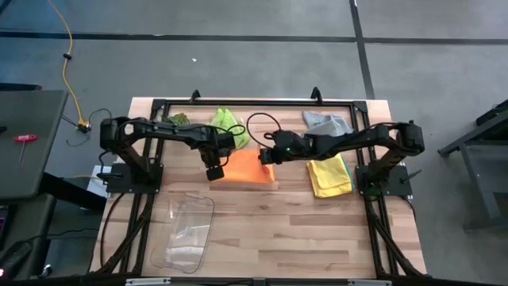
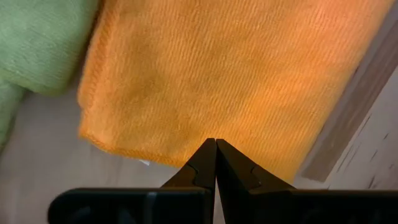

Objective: Fold microfiber towels
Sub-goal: Fold the orange towel

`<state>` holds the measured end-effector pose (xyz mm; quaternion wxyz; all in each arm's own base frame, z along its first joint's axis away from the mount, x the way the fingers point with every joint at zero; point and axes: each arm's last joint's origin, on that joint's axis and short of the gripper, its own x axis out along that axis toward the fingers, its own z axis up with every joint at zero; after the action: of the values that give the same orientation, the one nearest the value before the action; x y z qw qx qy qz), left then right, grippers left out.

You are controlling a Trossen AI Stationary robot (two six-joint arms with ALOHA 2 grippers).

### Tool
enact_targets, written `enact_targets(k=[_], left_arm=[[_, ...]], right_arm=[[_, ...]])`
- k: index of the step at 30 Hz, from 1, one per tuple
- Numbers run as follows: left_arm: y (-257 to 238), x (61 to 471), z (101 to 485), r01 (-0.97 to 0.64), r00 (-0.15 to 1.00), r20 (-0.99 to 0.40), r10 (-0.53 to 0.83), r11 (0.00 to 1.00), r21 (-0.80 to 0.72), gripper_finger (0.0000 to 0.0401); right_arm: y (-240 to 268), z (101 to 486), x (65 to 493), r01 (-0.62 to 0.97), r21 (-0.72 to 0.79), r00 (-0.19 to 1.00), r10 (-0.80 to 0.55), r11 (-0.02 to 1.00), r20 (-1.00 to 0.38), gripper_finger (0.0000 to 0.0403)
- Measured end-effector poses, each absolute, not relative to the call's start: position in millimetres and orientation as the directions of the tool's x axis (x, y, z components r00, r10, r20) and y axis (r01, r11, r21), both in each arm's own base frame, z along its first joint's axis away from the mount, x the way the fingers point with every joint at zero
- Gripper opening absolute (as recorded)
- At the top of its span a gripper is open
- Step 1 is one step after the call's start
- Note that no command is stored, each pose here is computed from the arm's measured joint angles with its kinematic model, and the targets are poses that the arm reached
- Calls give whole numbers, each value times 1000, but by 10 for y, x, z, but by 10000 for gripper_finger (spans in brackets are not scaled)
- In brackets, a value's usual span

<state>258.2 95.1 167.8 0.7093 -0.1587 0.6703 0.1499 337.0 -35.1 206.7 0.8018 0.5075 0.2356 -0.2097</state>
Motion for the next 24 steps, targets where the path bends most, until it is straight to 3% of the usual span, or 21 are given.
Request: enact_targets(k=[6,16,24], left_arm=[[881,2575,1649,-412,63,-998,5,911,-22,0],[838,2729,1699,-379,221,-974,49,925,-39,0],[724,2764,1710,-346,231,-972,50,938,-34,0]], right_arm=[[-335,2262,3136,629,637,748,-125,447,-651,0],[-318,2420,2666,771,431,565,-191,469,-803,0],[-333,2564,2322,831,326,463,-238,451,-854,0]])
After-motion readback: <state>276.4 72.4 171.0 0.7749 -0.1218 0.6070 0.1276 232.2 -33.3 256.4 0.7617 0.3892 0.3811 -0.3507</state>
